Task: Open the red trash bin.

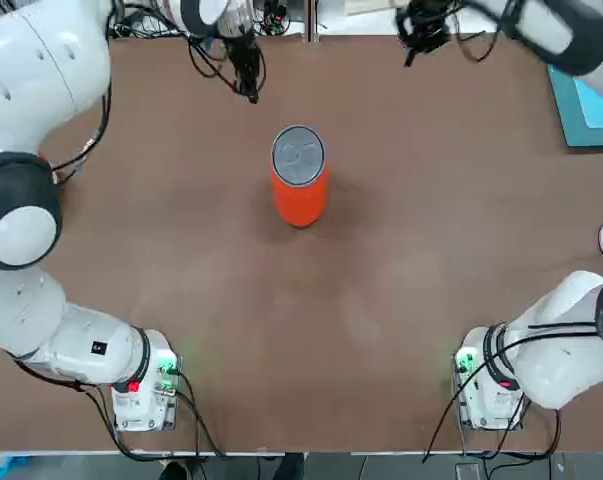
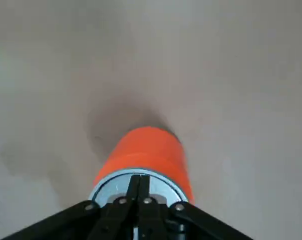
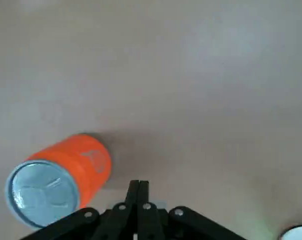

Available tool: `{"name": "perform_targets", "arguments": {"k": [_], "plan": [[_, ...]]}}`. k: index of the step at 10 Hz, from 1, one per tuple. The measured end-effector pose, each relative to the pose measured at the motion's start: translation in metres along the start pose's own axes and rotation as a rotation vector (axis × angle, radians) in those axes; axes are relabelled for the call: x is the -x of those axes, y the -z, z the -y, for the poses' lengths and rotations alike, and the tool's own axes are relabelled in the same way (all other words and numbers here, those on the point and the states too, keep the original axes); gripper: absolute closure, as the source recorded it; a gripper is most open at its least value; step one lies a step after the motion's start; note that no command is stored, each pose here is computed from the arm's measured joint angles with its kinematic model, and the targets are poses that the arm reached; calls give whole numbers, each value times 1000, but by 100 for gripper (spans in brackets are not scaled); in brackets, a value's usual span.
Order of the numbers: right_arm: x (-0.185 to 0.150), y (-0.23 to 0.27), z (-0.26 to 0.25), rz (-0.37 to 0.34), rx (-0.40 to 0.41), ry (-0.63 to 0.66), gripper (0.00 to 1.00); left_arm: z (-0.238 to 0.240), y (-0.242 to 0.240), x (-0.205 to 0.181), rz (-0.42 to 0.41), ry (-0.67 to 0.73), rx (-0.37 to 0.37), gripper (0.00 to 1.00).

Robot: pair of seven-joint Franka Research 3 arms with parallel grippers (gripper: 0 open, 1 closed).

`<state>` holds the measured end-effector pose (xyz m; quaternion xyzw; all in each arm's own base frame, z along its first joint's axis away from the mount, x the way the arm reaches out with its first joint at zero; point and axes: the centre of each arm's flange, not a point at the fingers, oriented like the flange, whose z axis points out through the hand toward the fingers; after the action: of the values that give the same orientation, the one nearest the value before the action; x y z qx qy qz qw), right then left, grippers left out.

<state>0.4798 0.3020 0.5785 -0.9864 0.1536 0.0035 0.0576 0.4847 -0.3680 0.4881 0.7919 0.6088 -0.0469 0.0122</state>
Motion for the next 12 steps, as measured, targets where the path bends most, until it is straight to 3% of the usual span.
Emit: {"name": "perform_targets", "arguments": {"k": [2,6,12], "plan": [[41,-53,47,3,18,-18,99,6,-36,13,10,43,11,99],[84,-127,105,-22,30,-46,99,20,-97,26,28,60,22,99],[96,-169,127,-45,13,-72,99,25,-107,27,39,59,53,99]]}}
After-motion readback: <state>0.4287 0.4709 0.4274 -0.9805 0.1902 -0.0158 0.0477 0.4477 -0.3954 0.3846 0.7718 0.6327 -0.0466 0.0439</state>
